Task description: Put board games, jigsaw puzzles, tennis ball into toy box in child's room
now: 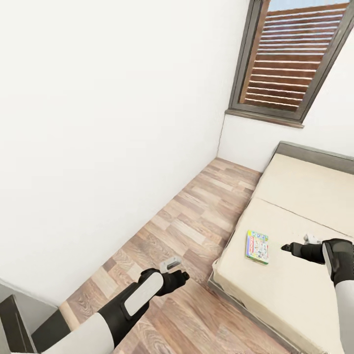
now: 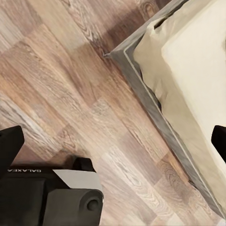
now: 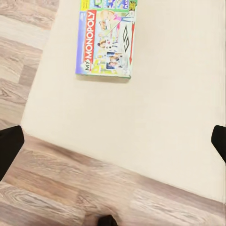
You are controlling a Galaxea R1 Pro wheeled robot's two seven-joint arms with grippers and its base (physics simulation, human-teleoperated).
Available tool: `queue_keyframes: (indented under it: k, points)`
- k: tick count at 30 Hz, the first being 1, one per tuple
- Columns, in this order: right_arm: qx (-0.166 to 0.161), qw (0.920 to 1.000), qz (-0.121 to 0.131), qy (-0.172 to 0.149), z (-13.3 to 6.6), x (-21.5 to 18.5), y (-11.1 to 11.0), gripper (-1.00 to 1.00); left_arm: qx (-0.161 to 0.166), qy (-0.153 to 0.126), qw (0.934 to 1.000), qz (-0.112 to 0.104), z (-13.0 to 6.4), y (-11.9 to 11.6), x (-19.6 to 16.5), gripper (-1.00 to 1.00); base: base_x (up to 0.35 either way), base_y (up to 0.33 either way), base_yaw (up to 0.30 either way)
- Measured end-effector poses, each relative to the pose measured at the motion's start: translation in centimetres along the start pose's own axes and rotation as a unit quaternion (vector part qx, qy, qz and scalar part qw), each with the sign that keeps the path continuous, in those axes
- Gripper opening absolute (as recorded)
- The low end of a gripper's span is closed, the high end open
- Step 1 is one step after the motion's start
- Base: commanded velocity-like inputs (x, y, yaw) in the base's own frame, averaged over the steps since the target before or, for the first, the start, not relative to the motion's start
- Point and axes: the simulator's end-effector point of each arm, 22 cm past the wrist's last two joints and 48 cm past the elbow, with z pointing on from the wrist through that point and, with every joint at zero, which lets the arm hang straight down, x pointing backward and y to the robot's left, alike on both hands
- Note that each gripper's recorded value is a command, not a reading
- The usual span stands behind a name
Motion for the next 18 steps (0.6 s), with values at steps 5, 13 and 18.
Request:
queue_keyframes:
  k: [5, 13, 18]
  points:
    - [0.0, 1.0, -0.002, -0.005, -0.3, -0.2, 0.1, 1.0, -0.001, -0.003, 1.0, 0.001, -0.2, 0.3, -0.2, 1.0, 0.132, 0.0, -0.234]
    - [-0.007, 0.9999, -0.004, -0.009, -0.5, -0.3, 1.0, 1.0, -0.002, -0.01, 0.9999, 0.004, -0.6, 0.4, -0.6, 1.0, 0.249, 0.0, -0.22]
    - [-0.012, 0.9998, -0.005, -0.013, -0.7, -0.4, 1.7, 1.0, -0.005, -0.014, 0.9999, 0.004, -0.8, 0.8, -1.0, 1.0, 0.059, 0.0, -0.205]
